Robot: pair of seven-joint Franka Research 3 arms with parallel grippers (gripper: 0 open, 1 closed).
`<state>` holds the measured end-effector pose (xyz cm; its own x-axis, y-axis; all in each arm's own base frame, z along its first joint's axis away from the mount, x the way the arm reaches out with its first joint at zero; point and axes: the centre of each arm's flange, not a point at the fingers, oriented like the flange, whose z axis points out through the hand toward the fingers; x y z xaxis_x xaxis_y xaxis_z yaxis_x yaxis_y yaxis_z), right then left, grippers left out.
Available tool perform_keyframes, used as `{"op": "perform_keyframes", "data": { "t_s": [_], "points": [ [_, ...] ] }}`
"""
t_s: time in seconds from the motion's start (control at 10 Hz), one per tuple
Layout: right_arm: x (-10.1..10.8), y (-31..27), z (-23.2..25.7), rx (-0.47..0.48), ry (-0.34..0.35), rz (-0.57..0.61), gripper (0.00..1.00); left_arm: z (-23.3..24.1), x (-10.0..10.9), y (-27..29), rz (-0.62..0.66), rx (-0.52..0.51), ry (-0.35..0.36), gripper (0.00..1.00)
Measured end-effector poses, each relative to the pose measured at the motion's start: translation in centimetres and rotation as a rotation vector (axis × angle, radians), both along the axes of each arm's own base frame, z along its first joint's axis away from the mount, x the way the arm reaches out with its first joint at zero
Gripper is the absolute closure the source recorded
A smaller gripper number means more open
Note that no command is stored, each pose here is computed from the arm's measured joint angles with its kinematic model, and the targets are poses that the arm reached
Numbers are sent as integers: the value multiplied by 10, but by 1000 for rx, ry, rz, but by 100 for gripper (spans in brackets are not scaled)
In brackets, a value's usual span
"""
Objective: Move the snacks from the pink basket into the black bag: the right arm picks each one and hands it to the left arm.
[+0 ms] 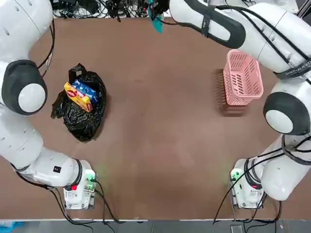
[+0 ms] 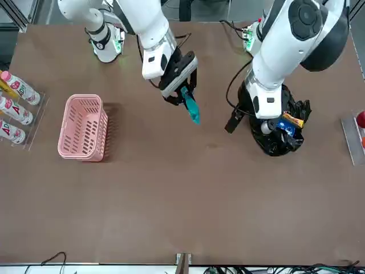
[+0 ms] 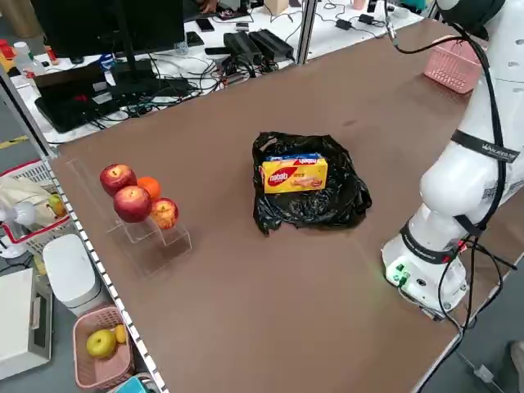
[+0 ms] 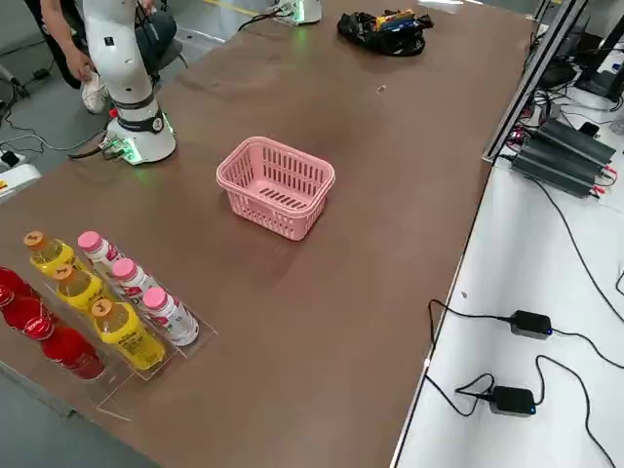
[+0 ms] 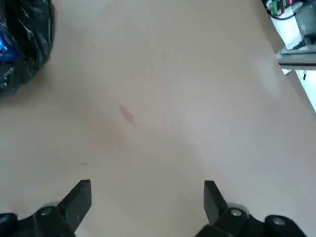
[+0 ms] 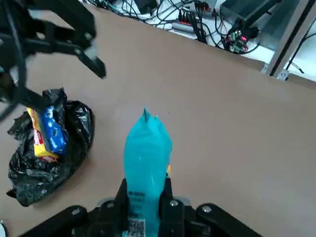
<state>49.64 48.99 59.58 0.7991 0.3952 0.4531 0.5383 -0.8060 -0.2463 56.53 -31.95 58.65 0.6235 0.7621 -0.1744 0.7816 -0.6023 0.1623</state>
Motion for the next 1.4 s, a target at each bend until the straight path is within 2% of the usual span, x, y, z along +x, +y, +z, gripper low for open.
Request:
{"op": "perform_keyframes", "data": {
  "t_s": [0.3,0.7,0.9,1.0,1.1,1.4],
  "points": [
    [-21,29,1,7,-19,-6,72,9,-2,-8,17,-131,49,0],
    [-58,64,-4,-18,-33,-40,72,12,-9,-19,12,-184,85,0],
    [-64,69,-3,-24,-40,-46,72,10,-13,-21,6,-181,109,0],
    [-65,69,-3,-25,-41,-48,72,6,-18,-22,-11,-162,144,2],
    [-64,69,-3,-25,-42,-48,72,2,-24,-25,-31,-143,179,5],
    [-64,69,-4,-26,-43,-49,72,-1,-31,-29,-53,-138,218,15]
  ]
}}
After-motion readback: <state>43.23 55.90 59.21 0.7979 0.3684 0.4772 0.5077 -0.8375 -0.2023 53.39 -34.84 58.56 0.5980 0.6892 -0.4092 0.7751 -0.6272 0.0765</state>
